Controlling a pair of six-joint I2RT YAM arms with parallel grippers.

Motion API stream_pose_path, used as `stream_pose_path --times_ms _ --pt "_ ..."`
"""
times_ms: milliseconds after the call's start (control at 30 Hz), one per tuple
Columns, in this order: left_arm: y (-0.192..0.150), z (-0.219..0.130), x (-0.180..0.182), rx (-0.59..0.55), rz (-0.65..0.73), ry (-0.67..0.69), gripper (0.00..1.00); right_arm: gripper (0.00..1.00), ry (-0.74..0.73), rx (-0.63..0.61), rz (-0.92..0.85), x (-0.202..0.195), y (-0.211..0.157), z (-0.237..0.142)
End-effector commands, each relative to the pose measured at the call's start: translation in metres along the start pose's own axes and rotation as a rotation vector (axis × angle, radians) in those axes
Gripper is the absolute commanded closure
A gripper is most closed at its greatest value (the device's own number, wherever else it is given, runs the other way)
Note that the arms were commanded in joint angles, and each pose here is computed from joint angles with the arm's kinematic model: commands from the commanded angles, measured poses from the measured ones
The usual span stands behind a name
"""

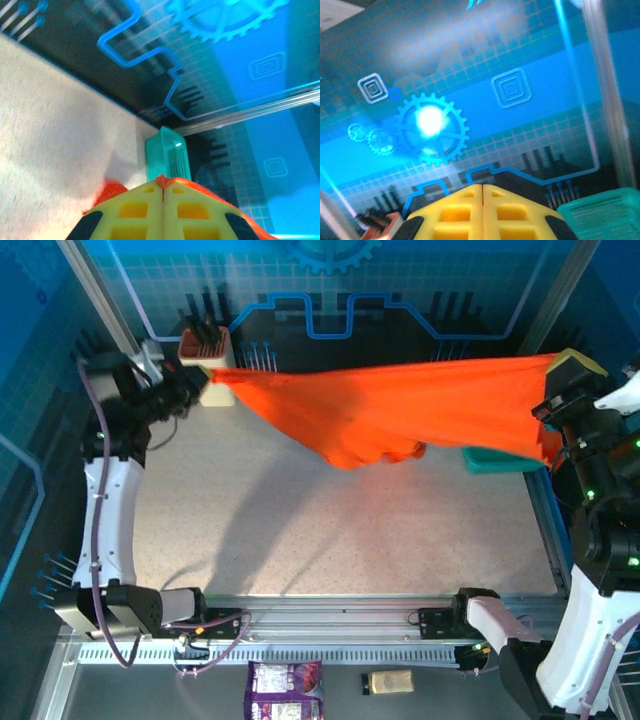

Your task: Fold the inside-out t-shirt

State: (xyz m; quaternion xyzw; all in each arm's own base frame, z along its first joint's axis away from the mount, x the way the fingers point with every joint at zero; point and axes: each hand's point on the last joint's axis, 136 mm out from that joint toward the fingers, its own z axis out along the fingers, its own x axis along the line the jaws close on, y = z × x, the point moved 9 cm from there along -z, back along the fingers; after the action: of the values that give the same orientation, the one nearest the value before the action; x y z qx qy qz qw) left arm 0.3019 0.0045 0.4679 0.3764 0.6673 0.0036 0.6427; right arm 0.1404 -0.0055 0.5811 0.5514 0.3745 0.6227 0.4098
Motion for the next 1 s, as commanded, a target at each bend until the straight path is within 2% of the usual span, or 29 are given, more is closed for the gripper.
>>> stream_pose_path --times_ms 0,67,133,300,467,967 --pt "0.021 -0.093 -0.125 -0.278 0.347 -0.195 1.00 1.00 0.005 0.142 0.102 -0.020 -0.033 0.061" --pt "0.020 -0.099 -0.136 -0.276 0.342 -0.253 1.00 1.00 -0.012 0.122 0.094 -0.021 -0.031 0.060" --pt "0.016 -0.092 -0.126 -0.248 0.293 -0.290 1.00 1.00 -0.018 0.093 0.081 -0.019 -0.026 0.055" --pt "0.006 -0.087 -0.105 -0.244 0.252 -0.272 1.00 1.00 0.006 0.058 0.071 -0.016 -0.021 0.049" --pt "-0.006 -0.111 -0.114 -0.327 0.285 -0.283 1.00 1.00 0.048 0.031 0.034 -0.010 -0.018 0.035" --pt "-0.057 -0.200 -0.167 -0.509 0.510 -0.353 1.00 1.00 -0.003 -0.260 -0.126 0.008 0.009 -0.084"
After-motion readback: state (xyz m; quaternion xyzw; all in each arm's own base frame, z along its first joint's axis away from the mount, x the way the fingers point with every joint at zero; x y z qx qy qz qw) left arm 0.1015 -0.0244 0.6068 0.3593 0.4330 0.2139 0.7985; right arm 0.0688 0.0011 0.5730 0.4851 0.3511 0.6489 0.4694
